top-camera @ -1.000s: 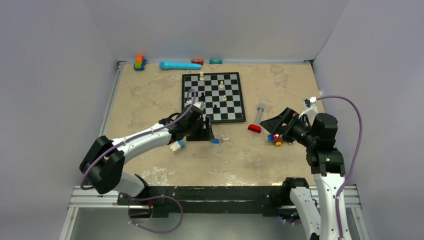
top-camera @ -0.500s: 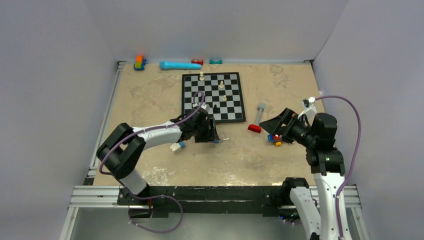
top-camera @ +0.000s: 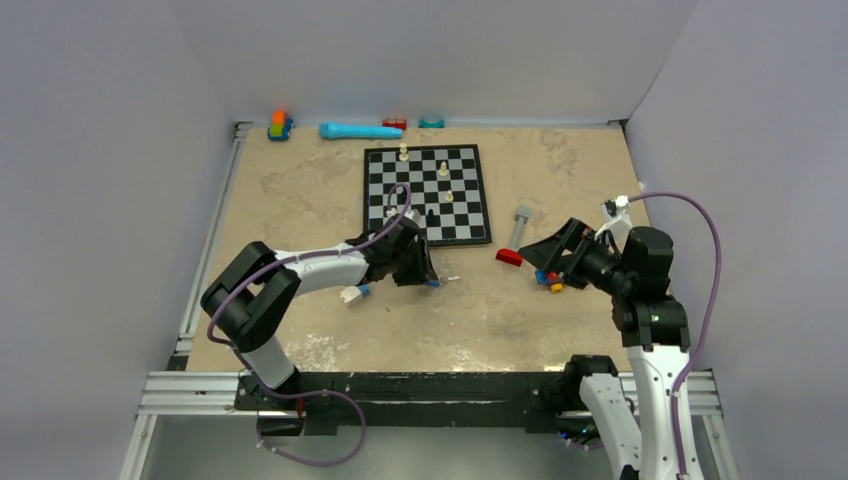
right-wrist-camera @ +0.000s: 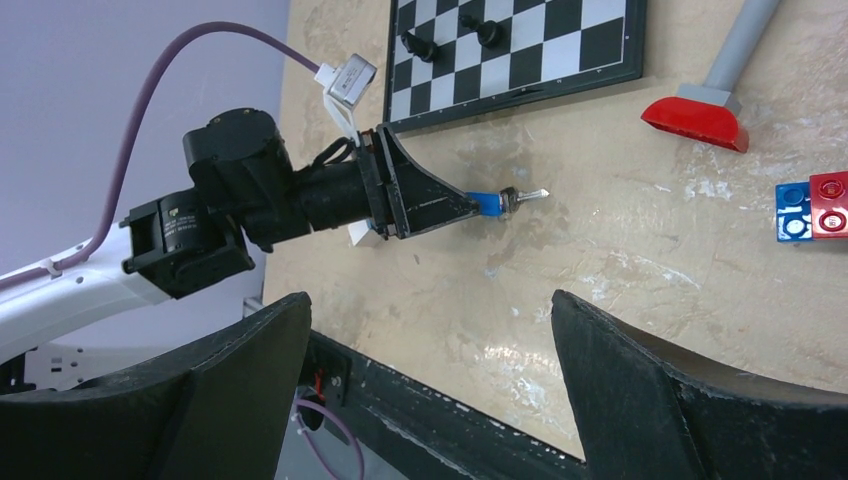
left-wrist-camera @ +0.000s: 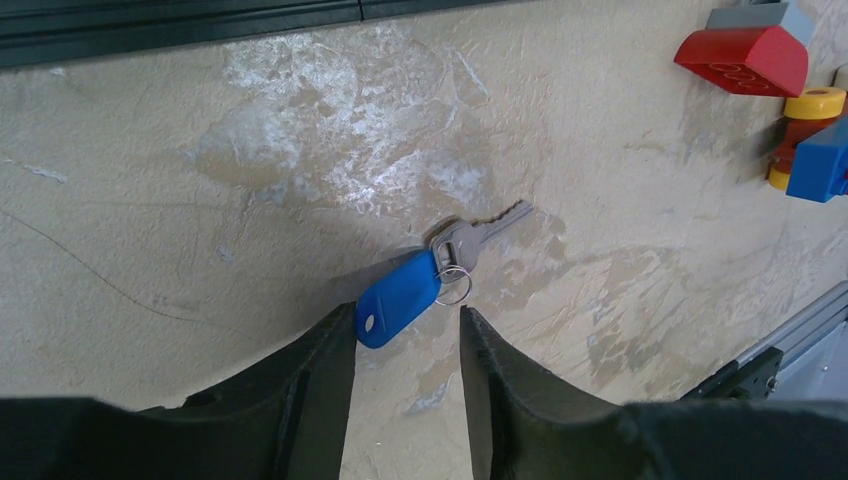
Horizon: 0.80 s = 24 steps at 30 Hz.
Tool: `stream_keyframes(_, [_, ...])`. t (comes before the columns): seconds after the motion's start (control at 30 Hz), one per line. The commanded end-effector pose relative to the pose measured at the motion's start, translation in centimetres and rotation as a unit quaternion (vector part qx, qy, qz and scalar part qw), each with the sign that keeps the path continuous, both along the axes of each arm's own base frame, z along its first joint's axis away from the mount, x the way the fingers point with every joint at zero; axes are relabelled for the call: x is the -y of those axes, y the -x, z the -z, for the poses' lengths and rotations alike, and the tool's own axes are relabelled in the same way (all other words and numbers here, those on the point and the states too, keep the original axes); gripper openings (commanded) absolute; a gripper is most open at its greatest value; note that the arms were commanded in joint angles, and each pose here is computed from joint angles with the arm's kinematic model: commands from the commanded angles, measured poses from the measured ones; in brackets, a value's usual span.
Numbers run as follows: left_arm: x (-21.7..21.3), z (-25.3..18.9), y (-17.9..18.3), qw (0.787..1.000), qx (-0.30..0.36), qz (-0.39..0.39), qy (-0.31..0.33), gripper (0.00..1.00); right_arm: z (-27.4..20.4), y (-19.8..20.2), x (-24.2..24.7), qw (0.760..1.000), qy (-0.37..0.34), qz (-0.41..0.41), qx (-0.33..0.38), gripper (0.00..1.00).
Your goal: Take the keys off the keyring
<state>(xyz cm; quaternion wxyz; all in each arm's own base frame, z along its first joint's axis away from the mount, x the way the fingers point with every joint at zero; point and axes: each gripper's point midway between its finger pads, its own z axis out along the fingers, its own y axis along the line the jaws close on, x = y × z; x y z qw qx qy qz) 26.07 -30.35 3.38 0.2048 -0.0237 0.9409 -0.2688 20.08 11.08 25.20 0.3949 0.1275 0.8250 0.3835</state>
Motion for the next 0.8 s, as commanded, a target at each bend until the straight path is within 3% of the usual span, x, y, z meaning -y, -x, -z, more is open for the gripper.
stream_keyframes(0.0, [0.5,-0.1,-0.6,1.0,0.01,-0.008,0.009,0.42,-1.5,0.3,-0.2,1.0,0.001,-0.013,0.022,0.94])
stream_keyframes(0.3, [1.3,-0.9,-0.6,1.0,0.015,0.011,0.021,0.0,-1.5,0.4,-0.3,1.0,0.002,-0.014,0.021,0.94])
stream_keyframes(0.47, [1.3,-3.1,-0.2,0.999,0.026,0.017,0.038,0.0,-1.9,0.7,-0.3,1.0,0.001,-0.015,0.022,0.94])
stream_keyframes(0.77, [-0.5,-12.8,1.2,0.995,0.075,0.012,0.062,0.0,-4.8,1.3,-1.0,0.998,-0.014,-0.034,0.055,0.94])
